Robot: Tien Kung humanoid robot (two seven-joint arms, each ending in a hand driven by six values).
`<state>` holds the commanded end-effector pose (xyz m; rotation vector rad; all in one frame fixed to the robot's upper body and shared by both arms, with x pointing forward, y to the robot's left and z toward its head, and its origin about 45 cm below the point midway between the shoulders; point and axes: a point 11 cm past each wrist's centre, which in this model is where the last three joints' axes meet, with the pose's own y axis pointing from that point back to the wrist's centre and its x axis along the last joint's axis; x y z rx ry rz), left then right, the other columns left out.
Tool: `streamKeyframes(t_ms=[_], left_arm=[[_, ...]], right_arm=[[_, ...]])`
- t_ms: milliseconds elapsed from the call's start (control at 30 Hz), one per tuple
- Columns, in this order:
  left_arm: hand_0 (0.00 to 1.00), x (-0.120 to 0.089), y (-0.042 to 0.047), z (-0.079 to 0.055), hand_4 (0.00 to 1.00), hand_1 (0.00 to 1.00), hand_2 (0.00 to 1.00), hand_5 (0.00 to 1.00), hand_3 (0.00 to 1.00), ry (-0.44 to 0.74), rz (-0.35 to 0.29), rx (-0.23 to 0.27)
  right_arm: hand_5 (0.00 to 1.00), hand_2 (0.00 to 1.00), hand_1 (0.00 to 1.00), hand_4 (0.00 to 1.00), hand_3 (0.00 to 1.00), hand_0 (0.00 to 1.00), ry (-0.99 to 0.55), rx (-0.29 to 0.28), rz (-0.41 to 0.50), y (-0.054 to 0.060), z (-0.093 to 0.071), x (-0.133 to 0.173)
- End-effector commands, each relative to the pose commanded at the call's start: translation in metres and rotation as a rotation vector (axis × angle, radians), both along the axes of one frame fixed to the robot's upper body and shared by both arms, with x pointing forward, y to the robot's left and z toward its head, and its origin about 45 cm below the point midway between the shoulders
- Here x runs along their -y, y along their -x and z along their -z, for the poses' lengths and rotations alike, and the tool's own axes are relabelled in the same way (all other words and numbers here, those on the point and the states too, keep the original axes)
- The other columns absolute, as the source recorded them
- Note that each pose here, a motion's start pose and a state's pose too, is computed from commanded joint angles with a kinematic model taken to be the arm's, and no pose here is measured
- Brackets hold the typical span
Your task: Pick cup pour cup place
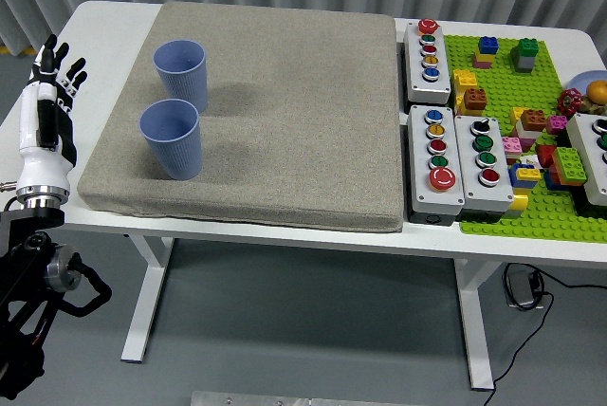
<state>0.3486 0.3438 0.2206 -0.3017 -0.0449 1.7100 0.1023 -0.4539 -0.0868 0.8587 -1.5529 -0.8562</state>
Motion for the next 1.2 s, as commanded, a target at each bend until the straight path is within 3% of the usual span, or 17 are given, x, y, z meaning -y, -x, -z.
streamKeyframes(t_ms=[267,633,733,967,1200], left_arm=[[0.901,-0.013,-0.0080,-0.001,0.867,0.903,0.967,0.998,0.994,0.257,-0.010,0.018],[0.896,-0.012,-0.0082,0.012,0.863,0.903,0.965,0.998,0.993,0.267,-0.034,-0.016],[0.898,-0.014,-0.0052,0.019,0.860,0.902,0.963,0.998,0.991,0.268,-0.066,-0.025],[0.899,-0.018,0.0006,0.018,0.855,0.898,0.963,0.998,0.988,0.286,-0.180,0.006],[0.903,-0.019,0.0032,0.023,0.851,0.900,0.963,0.998,0.985,0.301,-0.208,-0.003]], right_arm=[[0.174,0.580,0.638,0.002,0.578,0.685,0.000,0.003,0.003,-0.001,0.000,0.000],[0.173,0.580,0.638,0.002,0.578,0.685,0.001,0.012,0.008,-0.005,-0.001,0.001],[0.174,0.580,0.638,0.002,0.579,0.685,0.001,0.007,0.007,-0.003,-0.001,0.000],[0.174,0.579,0.638,0.002,0.578,0.685,0.001,0.003,0.005,0.000,0.000,0.000],[0.177,0.579,0.638,0.002,0.578,0.685,0.000,-0.003,0.003,0.002,0.000,0.000]])
